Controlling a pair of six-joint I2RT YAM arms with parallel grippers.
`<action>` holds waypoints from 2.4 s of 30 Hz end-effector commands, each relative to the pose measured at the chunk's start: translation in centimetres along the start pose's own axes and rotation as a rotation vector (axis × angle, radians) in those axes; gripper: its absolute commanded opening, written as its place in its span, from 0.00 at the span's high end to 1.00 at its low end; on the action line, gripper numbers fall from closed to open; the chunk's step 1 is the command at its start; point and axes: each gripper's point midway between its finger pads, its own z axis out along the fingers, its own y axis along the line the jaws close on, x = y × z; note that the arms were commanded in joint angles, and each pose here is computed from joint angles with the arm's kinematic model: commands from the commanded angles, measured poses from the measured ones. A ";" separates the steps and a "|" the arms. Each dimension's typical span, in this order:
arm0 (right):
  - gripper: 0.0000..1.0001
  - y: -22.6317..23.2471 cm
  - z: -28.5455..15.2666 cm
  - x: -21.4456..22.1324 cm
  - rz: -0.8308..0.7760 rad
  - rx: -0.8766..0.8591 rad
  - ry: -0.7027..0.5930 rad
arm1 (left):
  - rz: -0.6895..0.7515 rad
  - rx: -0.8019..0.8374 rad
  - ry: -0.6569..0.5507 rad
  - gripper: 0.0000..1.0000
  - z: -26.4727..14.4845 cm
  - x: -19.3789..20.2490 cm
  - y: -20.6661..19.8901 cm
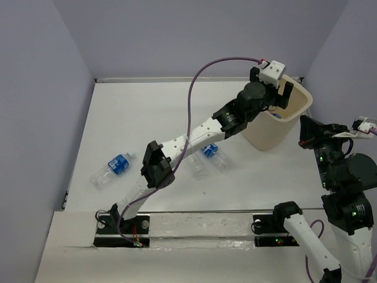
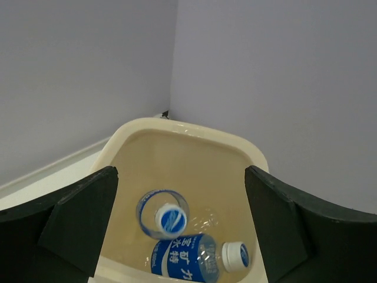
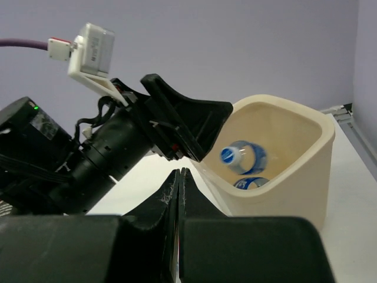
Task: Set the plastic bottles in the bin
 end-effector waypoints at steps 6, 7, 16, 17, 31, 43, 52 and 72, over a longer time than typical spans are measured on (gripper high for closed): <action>1.00 3.9 0.4 1.2 -0.009 -0.211 0.084 | -0.100 -0.069 -0.262 0.01 -9.3 -19.1 2.4; 1.00 4.4 0.9 2.0 -0.015 -0.236 0.119 | -0.084 -0.085 -0.208 0.01 -9.9 -17.4 2.9; 0.84 7.9 3.3 9.7 -0.007 -0.471 0.420 | -0.225 -0.281 0.075 0.01 -23.9 -6.4 11.1; 0.80 7.8 3.7 10.6 -0.005 -0.478 0.442 | -0.241 -0.317 0.121 0.01 -25.5 -4.2 12.2; 0.23 11.1 8.4 27.0 -0.275 -0.450 0.832 | -0.565 -0.602 0.276 0.01 -37.3 11.5 19.1; 0.14 9.4 10.1 38.9 -0.397 -0.403 1.121 | -0.581 -0.647 0.380 0.01 -34.5 16.2 20.2; 0.12 9.3 9.4 43.9 -0.406 -0.401 1.230 | -0.601 -0.643 0.398 0.01 -32.9 18.6 23.4; 0.54 10.1 12.0 41.5 -0.424 -0.366 1.122 | -0.619 -0.624 0.488 0.01 -29.0 24.1 26.1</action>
